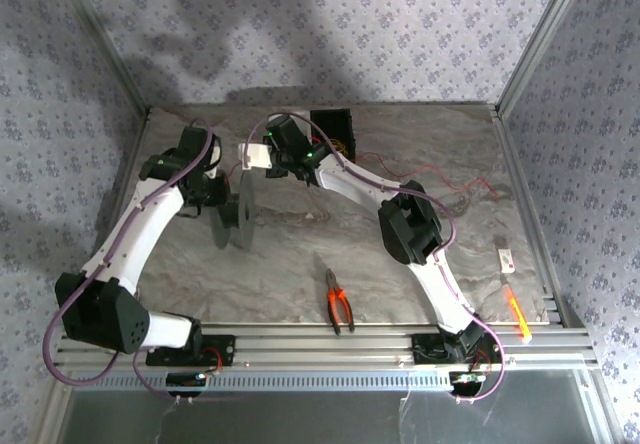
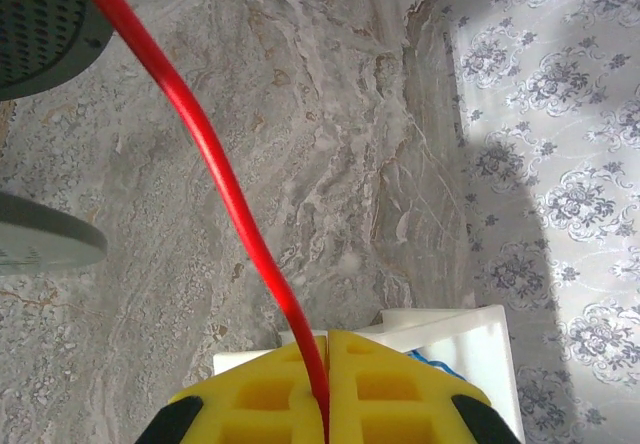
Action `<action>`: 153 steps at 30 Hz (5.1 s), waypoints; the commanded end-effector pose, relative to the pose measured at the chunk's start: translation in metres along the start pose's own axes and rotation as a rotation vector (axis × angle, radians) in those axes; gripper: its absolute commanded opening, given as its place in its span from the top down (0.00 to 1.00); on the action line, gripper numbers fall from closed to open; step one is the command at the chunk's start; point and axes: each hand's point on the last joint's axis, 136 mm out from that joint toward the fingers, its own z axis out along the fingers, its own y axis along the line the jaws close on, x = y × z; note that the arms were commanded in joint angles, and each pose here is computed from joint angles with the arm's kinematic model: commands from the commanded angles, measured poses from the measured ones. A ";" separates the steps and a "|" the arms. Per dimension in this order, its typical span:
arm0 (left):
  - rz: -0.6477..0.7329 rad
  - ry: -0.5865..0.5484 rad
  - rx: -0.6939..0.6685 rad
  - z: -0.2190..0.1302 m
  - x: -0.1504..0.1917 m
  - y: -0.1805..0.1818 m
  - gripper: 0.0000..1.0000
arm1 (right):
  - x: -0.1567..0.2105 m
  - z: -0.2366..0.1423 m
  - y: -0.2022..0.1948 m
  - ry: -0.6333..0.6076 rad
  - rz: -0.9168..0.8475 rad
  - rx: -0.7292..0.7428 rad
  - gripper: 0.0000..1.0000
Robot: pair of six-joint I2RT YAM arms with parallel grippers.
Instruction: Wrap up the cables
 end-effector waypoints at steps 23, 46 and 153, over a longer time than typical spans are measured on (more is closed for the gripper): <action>-0.083 -0.065 0.087 0.025 -0.021 -0.011 0.75 | -0.019 0.000 0.000 -0.032 -0.031 -0.002 1.00; -0.036 -0.070 0.054 0.027 -0.024 -0.007 1.00 | -0.056 -0.055 -0.022 -0.209 0.146 -0.087 0.37; -0.635 -0.933 0.399 -0.212 -0.255 0.073 1.00 | 0.045 -0.159 0.033 0.342 0.035 -0.211 1.00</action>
